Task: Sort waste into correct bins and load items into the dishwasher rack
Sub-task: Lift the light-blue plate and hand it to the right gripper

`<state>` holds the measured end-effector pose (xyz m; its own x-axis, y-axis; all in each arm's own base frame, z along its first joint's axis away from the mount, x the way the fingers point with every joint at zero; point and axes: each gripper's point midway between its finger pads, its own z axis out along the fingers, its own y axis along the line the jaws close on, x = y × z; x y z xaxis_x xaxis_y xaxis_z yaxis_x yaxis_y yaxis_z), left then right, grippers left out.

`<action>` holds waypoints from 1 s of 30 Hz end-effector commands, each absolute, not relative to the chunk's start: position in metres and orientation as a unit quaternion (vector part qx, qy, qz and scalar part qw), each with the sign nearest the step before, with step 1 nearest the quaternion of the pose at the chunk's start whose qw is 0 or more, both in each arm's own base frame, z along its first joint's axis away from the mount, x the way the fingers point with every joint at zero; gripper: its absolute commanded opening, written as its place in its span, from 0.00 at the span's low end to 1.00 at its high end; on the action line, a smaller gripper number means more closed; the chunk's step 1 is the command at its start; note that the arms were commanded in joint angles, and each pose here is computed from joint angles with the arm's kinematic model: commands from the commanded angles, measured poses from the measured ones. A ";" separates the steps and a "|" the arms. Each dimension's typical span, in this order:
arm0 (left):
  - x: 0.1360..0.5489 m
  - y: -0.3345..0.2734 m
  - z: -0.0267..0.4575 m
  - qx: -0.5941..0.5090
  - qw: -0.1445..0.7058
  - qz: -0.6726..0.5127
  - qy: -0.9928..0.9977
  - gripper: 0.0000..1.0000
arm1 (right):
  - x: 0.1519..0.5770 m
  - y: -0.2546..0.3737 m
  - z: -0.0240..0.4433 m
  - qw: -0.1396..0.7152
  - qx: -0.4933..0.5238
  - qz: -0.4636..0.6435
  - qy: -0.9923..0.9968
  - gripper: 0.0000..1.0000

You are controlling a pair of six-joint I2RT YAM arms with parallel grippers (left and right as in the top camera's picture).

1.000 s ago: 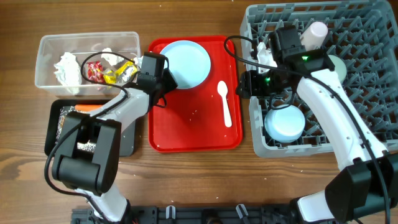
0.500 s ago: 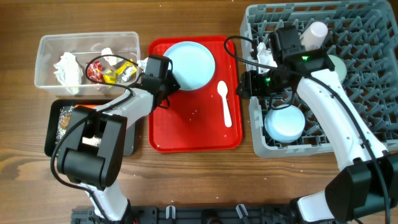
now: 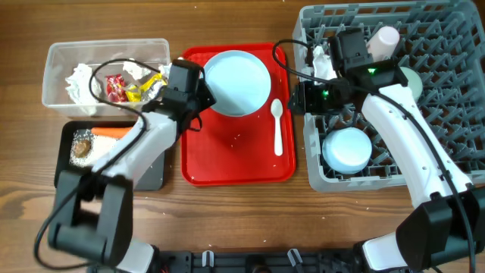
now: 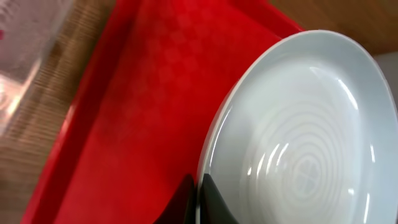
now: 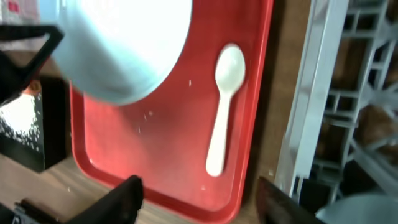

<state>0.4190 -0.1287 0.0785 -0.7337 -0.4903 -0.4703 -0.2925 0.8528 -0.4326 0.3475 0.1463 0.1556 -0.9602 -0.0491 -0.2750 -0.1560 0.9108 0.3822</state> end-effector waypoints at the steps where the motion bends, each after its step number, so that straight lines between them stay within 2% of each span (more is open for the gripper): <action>1: 0.415 -0.131 0.119 -0.194 0.330 -0.175 0.907 0.04 | 0.358 0.148 0.167 0.164 -0.065 0.203 0.963 0.52; 7: 0.394 -0.134 0.146 -0.183 0.332 -0.183 0.907 0.04 | 0.365 0.165 0.173 0.190 -0.086 0.212 0.955 0.50; 14: 0.376 -0.137 0.151 -0.174 0.315 -0.179 0.916 0.04 | 0.379 0.183 0.172 0.232 -0.113 0.178 0.950 0.51; 22: 0.369 -0.137 0.161 -0.161 0.320 -0.183 0.916 0.04 | 0.397 0.194 0.124 0.197 -0.100 0.177 0.959 0.49; 25: 0.369 -0.137 0.166 -0.161 0.325 -0.186 0.913 0.04 | 0.396 0.201 0.117 0.185 -0.105 0.196 0.957 0.41; 26: 0.369 -0.137 0.166 -0.161 0.326 -0.186 0.913 0.04 | 0.396 0.203 0.115 0.182 -0.106 0.200 0.957 0.34; 28: 0.368 -0.137 0.166 -0.161 0.325 -0.186 0.913 0.04 | 0.396 0.203 0.115 0.182 -0.106 0.200 0.957 0.12; 30: 0.368 -0.136 0.165 -0.161 0.324 -0.185 0.914 0.04 | 0.396 0.203 0.115 0.183 -0.106 0.200 0.957 0.05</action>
<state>0.3668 -0.1352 0.1506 -0.7541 -0.4191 -0.5057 -0.2007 0.8801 -0.4302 0.3942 0.1998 0.1169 -0.9102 -0.1262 -0.3944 -0.2702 0.9027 0.3348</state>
